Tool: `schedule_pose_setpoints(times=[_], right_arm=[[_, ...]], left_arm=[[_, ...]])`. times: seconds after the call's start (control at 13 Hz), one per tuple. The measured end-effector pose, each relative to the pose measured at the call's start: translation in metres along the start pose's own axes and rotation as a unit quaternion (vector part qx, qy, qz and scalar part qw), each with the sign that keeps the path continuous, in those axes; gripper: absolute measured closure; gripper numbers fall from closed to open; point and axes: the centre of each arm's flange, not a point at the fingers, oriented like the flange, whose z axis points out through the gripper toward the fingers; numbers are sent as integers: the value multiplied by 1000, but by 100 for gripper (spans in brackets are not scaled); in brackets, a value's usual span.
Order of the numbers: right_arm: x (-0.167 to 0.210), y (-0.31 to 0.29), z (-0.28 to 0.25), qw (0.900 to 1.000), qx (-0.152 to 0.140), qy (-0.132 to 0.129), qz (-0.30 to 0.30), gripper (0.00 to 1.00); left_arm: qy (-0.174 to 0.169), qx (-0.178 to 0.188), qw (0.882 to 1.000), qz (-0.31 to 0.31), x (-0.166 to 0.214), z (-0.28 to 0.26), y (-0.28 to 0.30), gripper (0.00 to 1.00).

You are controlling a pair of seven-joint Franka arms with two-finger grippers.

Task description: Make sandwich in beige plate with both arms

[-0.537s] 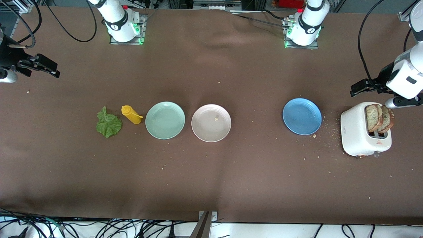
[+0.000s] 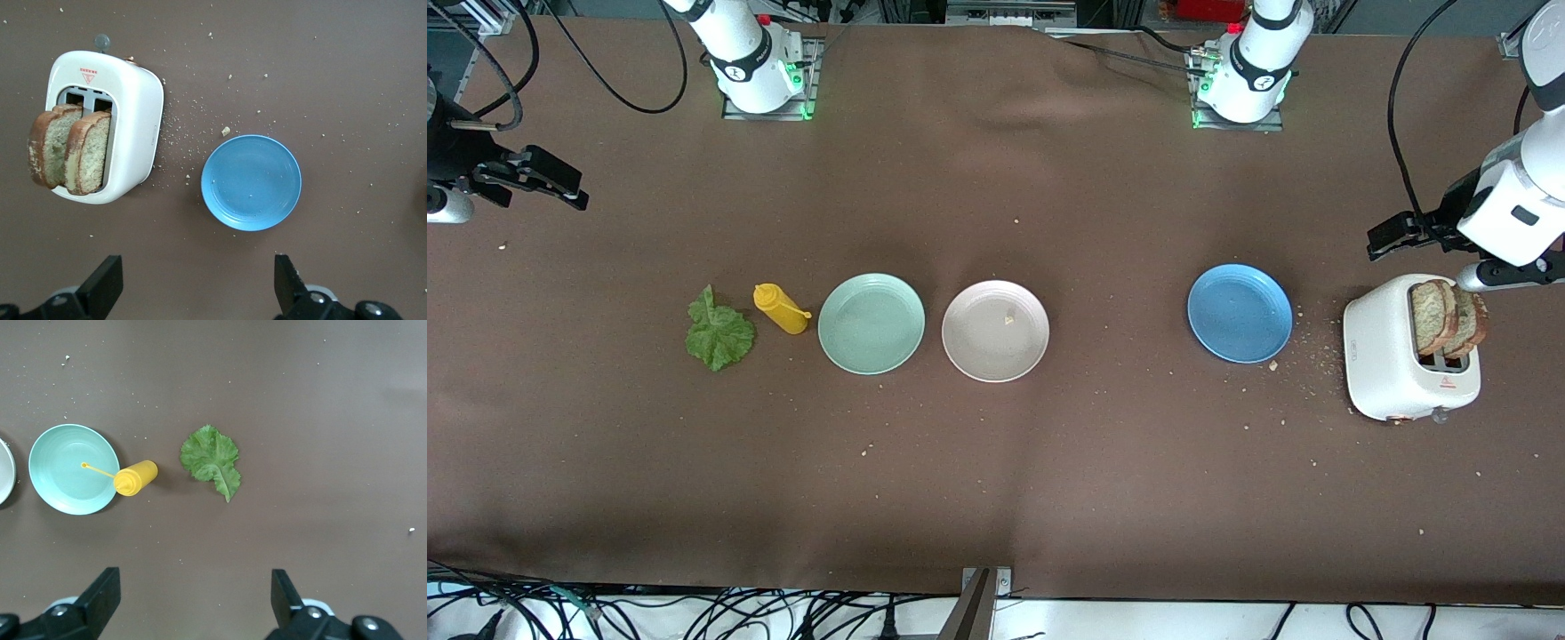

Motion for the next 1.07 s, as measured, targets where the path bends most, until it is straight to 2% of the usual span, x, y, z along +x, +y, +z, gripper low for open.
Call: schedule_pose_setpoints(times=[1.07], right_arm=[[0, 0, 0, 1000, 0, 0, 0, 0]], left_arm=[[-8, 2, 1000, 4, 4, 10, 5, 0]])
